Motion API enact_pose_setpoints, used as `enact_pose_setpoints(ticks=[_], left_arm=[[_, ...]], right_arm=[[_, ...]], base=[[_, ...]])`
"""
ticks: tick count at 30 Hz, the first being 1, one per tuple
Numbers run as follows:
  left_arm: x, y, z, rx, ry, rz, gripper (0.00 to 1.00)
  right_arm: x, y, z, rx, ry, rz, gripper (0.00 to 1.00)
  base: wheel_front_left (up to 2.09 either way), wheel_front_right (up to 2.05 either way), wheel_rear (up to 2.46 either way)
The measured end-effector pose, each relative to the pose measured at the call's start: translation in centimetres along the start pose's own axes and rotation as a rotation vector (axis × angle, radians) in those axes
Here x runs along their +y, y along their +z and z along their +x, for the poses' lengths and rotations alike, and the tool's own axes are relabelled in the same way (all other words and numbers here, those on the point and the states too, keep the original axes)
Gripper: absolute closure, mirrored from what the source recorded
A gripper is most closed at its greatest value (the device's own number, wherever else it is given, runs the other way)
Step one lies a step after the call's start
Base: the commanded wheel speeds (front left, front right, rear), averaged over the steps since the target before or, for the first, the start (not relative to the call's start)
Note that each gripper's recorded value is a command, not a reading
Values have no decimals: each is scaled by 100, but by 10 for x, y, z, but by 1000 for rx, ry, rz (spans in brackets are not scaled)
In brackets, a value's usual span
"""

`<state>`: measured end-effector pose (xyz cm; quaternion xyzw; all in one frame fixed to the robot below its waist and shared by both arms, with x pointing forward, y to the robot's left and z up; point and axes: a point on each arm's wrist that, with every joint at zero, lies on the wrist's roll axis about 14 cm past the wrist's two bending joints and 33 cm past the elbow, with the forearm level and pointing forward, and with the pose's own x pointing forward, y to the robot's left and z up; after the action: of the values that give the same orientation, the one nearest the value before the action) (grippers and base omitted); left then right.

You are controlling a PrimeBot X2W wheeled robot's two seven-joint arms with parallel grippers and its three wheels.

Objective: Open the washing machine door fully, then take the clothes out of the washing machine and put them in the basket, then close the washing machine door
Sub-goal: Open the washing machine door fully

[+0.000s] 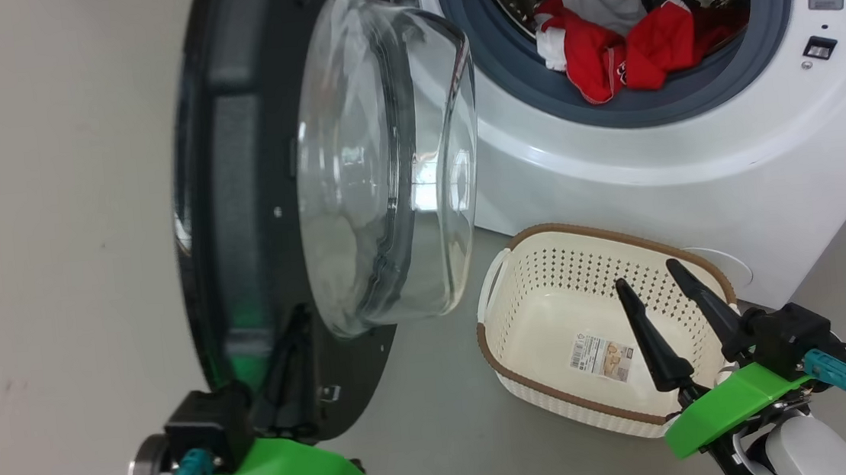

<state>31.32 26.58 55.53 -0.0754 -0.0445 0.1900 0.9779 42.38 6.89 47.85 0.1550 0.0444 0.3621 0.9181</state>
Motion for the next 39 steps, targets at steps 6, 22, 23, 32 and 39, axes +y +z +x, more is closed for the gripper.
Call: enact_pose_setpoints(ticks=[6,22,23,32,39], left_arm=[[28,1,2,4,82,34,100],[94,-10,0,-5,317,41,100],[98,-12,-1,-5,329,40,100],[122,-18,7,-11,399,34,100],[135,-20,20,-7,429,34,100]], right_arm=[[2,-6,7,19,29,-6,0],[-11,-17,8,57,41,-40,0],[-13,-19,8,61,39,-42,0],[-20,-23,6,74,31,-48,0],[-24,-29,6,89,28,-43,0]], base=[[0,0,0],[0,0,0],[0,0,0],[0,0,0],[0,0,0]])
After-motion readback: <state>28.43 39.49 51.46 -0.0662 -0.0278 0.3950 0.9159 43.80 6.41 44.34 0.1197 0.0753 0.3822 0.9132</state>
